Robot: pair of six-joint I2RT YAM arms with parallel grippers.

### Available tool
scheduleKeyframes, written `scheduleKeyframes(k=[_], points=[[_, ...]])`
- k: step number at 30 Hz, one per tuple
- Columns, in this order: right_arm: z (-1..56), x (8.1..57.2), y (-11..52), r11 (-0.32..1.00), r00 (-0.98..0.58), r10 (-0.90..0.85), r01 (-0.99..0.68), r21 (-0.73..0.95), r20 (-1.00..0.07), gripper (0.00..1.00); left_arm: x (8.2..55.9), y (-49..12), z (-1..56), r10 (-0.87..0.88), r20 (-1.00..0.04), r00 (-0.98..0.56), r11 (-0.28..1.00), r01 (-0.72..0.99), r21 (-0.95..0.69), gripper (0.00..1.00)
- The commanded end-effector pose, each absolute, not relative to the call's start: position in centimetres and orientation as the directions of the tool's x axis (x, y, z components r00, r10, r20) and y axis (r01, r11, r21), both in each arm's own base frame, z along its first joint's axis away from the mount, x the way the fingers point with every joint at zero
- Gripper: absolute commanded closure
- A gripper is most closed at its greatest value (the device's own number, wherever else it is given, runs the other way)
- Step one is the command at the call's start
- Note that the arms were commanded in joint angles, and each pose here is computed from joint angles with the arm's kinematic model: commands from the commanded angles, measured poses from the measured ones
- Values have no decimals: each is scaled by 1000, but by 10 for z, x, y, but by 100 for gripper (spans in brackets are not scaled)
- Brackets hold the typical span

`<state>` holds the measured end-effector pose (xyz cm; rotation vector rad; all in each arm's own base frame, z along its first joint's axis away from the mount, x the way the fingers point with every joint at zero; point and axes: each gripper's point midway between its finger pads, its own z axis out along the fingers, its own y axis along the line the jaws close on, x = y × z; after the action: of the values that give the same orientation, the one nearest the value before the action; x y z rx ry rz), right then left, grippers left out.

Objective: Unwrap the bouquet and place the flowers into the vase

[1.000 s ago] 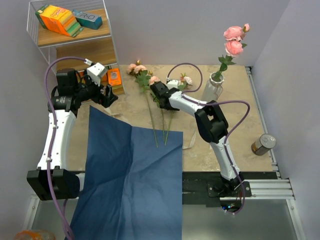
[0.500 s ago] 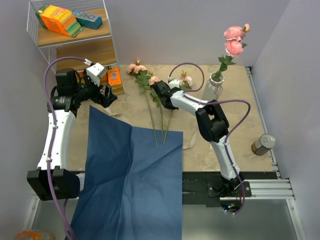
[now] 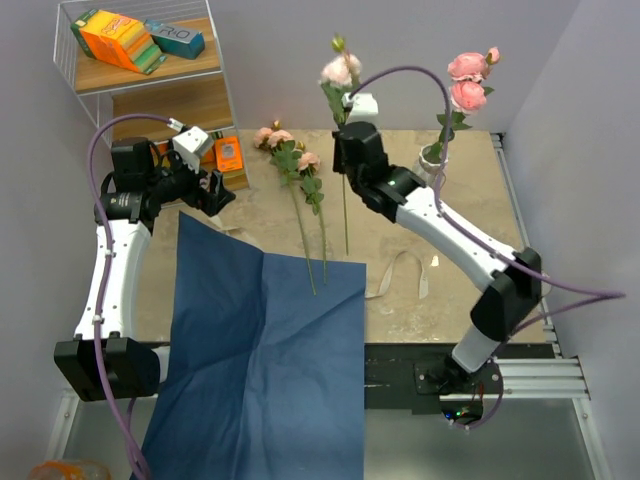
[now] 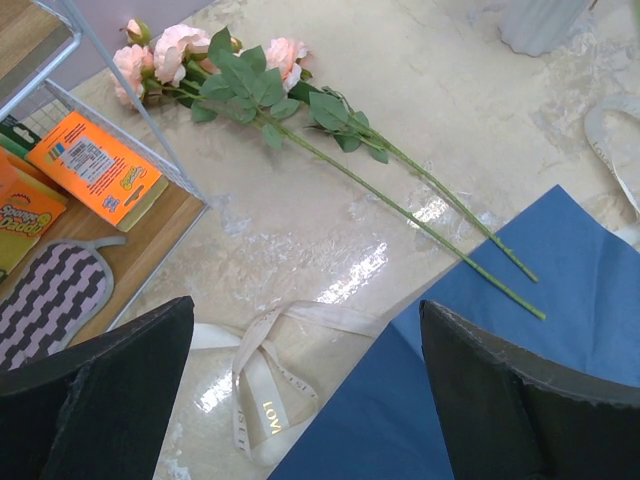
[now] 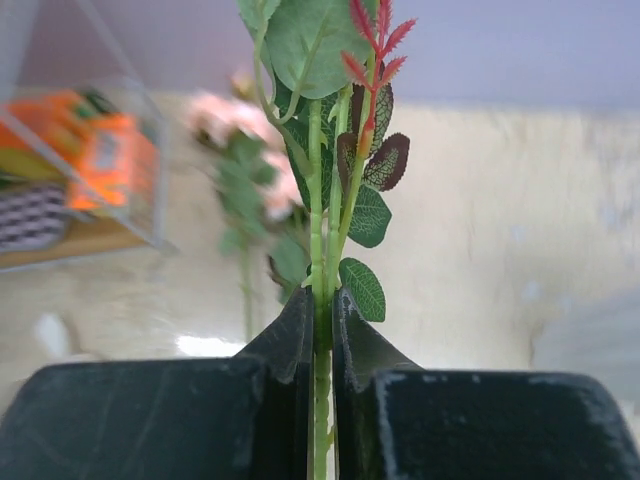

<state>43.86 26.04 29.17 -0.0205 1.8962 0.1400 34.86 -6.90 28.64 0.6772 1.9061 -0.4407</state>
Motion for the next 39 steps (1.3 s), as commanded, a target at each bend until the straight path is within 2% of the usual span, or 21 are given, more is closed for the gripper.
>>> scheduleKeyframes(k=[1, 4, 6, 7, 8, 10, 13, 16, 17, 27, 39], points=[[430, 422, 260, 964, 13, 19, -264, 15, -1000, 100, 344, -72, 298, 257, -926, -275, 754, 657, 14, 1], [492, 411, 227, 984, 191, -14, -169, -47, -982, 100, 344, -73, 299, 253, -928, -274, 752, 659, 11, 1], [523, 410, 190, 1000, 286, -19, 16, -15, -958, 100, 344, -73, 299, 252, -928, -274, 752, 659, 10, 1], [532, 408, 173, 992, 304, -98, 110, -67, -948, 100, 344, -74, 300, 253, -929, -270, 751, 661, 12, 1], [549, 404, 151, 979, 367, -78, 205, -1, -927, 100, 344, -74, 299, 252, -928, -273, 750, 662, 9, 1], [556, 402, 132, 949, 379, -173, 310, -52, -909, 100, 344, -73, 299, 252, -929, -272, 752, 659, 11, 1], [565, 402, 103, 897, 399, -211, 441, -15, -892, 100, 344, -74, 298, 255, -929, -269, 748, 664, 13, 1], [560, 404, 69, 821, 400, -202, 567, 68, -894, 100, 343, -75, 298, 247, -932, -265, 740, 672, 5, 1], [564, 400, 53, 791, 446, -176, 594, 144, -878, 100, 343, -76, 298, 243, -933, -265, 739, 674, 0, 1], [541, 395, 35, 721, 504, -288, 674, 163, -814, 100, 344, -89, 305, 183, -943, -278, 688, 721, -79, 4], [539, 389, 36, 729, 632, -307, 636, 251, -711, 100, 343, -93, 303, 196, -945, -260, 654, 753, -71, 4]])
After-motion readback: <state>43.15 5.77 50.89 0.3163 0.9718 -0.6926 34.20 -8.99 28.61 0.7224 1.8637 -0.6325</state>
